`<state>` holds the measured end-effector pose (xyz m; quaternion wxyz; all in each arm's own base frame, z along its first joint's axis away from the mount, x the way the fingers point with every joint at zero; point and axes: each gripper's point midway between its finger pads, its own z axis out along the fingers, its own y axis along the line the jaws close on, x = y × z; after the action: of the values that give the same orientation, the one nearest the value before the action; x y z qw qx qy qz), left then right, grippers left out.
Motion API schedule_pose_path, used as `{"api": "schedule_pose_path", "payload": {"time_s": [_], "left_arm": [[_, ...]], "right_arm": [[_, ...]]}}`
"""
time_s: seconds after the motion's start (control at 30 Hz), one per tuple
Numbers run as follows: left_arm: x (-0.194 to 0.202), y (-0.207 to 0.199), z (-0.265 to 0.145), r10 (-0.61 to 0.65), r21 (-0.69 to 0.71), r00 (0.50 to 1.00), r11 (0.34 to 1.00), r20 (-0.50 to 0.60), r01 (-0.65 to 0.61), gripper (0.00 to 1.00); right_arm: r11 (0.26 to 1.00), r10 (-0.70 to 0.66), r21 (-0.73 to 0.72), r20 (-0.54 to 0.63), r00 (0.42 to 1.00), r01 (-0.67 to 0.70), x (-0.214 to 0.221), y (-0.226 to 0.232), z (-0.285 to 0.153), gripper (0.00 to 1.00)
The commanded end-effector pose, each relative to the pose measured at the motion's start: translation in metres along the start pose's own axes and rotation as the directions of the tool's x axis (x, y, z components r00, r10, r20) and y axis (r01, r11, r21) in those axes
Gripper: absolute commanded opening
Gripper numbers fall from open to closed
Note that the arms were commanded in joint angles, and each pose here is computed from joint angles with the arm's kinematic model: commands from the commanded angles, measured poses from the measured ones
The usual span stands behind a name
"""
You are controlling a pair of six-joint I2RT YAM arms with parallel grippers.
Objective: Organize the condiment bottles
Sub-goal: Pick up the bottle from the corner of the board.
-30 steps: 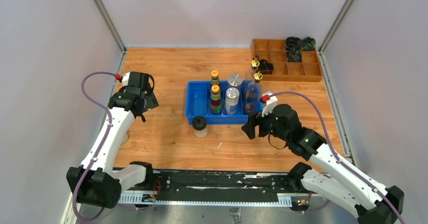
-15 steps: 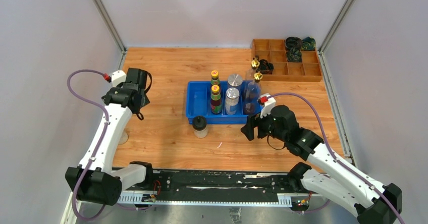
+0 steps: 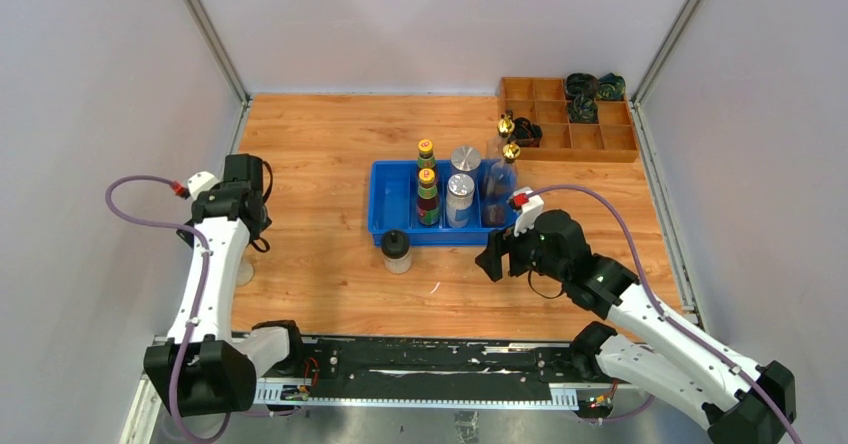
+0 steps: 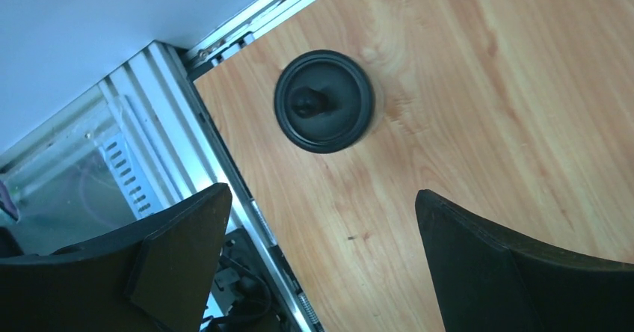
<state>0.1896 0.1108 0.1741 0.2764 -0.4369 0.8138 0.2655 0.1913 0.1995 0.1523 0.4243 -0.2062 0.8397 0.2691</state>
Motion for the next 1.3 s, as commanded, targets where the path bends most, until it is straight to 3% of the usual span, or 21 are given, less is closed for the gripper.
{"api": "schedule_pose_path", "payload": {"time_s": [0.0, 0.17, 0.47, 0.67, 1.0, 1.27], "left_arm": [[0.009, 0.018, 0.011, -0.075, -0.068, 0.997, 0.995, -0.025, 0.073, 1.00], [0.012, 0.029, 0.019, -0.098, -0.109, 0.995, 0.990, -0.023, 0.095, 1.00], [0.030, 0.014, 0.047, -0.142, -0.058, 0.975, 0.989, -0.170, 0.134, 1.00], [0.028, 0.011, 0.066, -0.173, -0.037, 0.962, 0.985, -0.212, 0.169, 1.00], [0.017, 0.001, 0.092, -0.189, 0.000, 0.954, 0.981, -0.232, 0.195, 1.00], [-0.001, -0.005, 0.094, -0.212, 0.036, 0.963, 0.975, -0.169, 0.221, 1.00]], "right_arm": [[1.000, 0.007, -0.026, -0.013, 1.000, -0.008, 0.009, 0.006, -0.002, 0.80], [1.000, 0.007, -0.028, -0.019, 1.000, -0.008, 0.013, 0.005, -0.002, 0.80], [0.999, 0.002, -0.032, -0.020, 1.000, -0.002, 0.018, 0.005, -0.006, 0.80], [0.999, -0.009, -0.032, -0.017, 1.000, 0.009, 0.020, 0.004, -0.009, 0.81], [1.000, -0.002, -0.027, -0.025, 1.000, 0.001, 0.027, 0.002, -0.010, 0.82], [1.000, 0.004, -0.026, -0.022, 1.000, -0.005, 0.027, 0.001, -0.009, 0.82]]}}
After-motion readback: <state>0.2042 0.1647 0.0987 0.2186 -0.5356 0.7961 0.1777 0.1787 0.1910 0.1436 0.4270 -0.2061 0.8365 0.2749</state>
